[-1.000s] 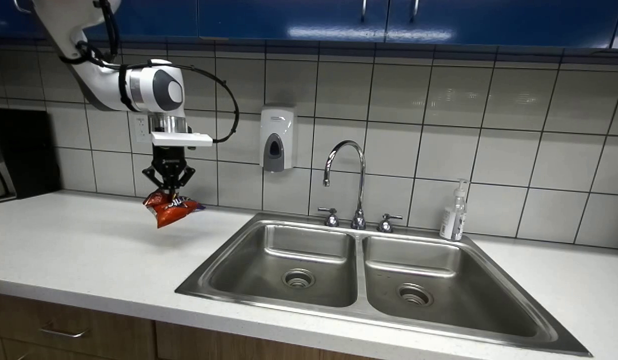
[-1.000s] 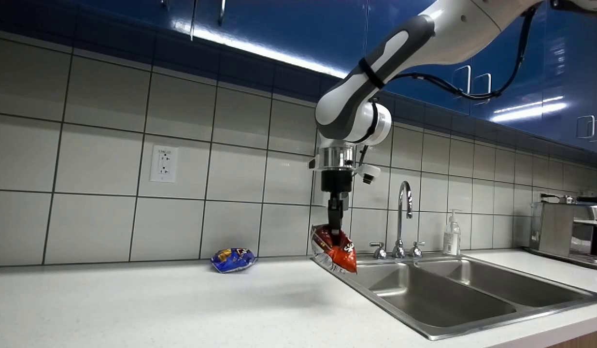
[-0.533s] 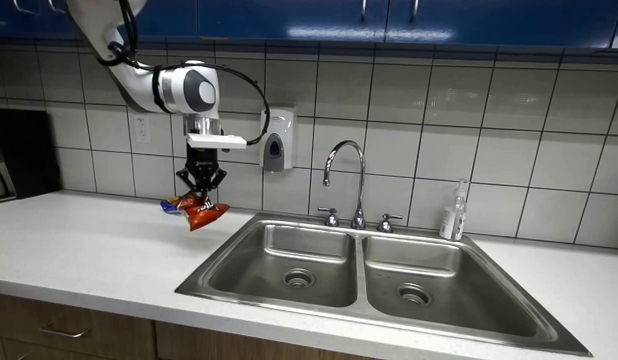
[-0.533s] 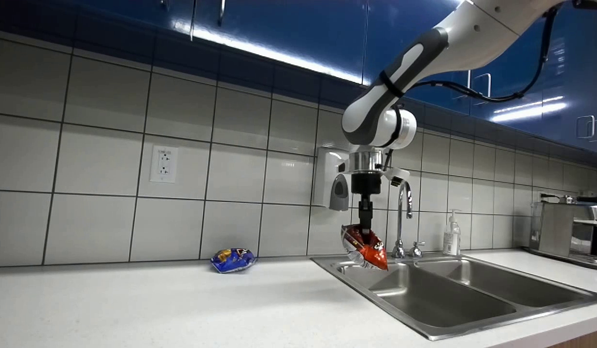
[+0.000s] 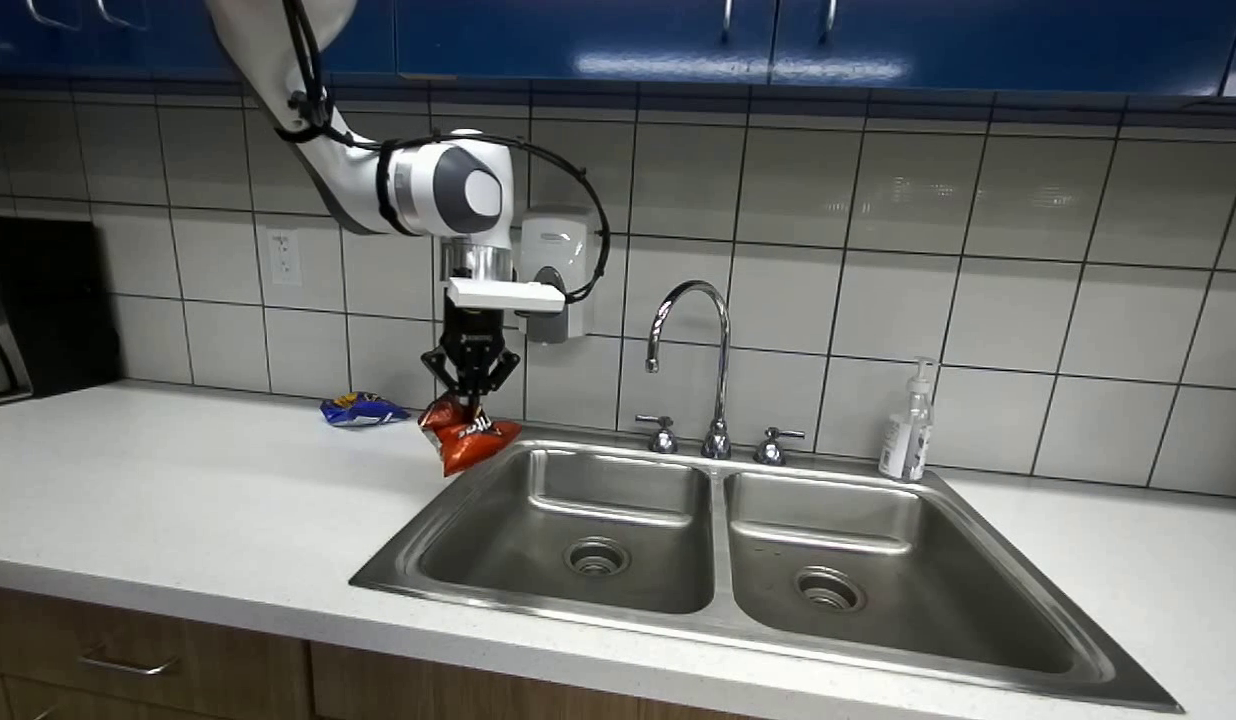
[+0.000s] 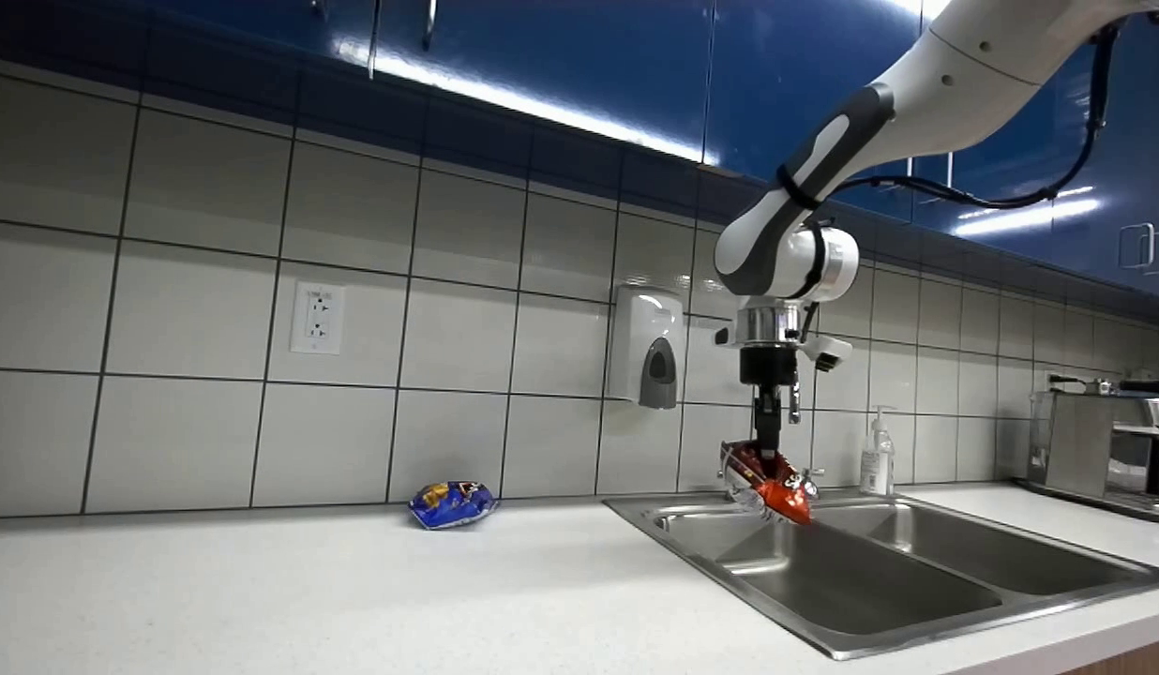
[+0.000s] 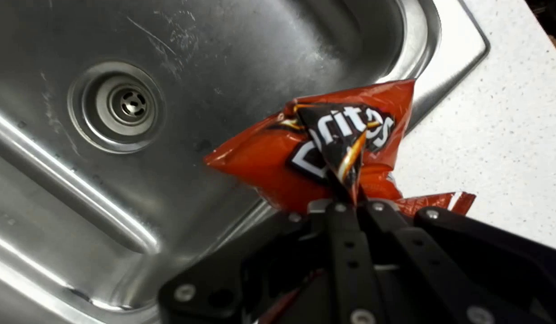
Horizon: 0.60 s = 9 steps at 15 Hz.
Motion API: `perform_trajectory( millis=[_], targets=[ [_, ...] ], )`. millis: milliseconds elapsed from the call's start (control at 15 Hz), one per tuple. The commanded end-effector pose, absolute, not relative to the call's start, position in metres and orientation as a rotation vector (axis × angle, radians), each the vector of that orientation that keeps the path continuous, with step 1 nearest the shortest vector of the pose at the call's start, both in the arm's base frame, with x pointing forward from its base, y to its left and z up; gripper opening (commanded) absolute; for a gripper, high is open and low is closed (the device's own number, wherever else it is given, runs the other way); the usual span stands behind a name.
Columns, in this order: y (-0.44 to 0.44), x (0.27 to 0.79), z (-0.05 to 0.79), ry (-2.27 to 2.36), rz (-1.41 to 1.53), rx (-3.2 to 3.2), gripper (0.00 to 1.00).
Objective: Place the red bag of doritos in the left sink
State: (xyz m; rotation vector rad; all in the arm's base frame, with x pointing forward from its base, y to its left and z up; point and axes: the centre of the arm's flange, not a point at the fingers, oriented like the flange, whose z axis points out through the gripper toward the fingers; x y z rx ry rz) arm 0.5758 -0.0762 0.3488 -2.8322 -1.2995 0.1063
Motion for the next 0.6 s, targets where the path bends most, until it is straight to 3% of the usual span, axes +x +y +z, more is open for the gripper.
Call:
perform_trajectory(
  millis=[0, 533],
  targets=[
    [-0.117, 0.583, 0.348, -1.264, 0.112, -2.825, 0.0],
    [-0.161, 0.62, 0.313, -1.262, 0.141, -2.819, 0.0]
  ],
)
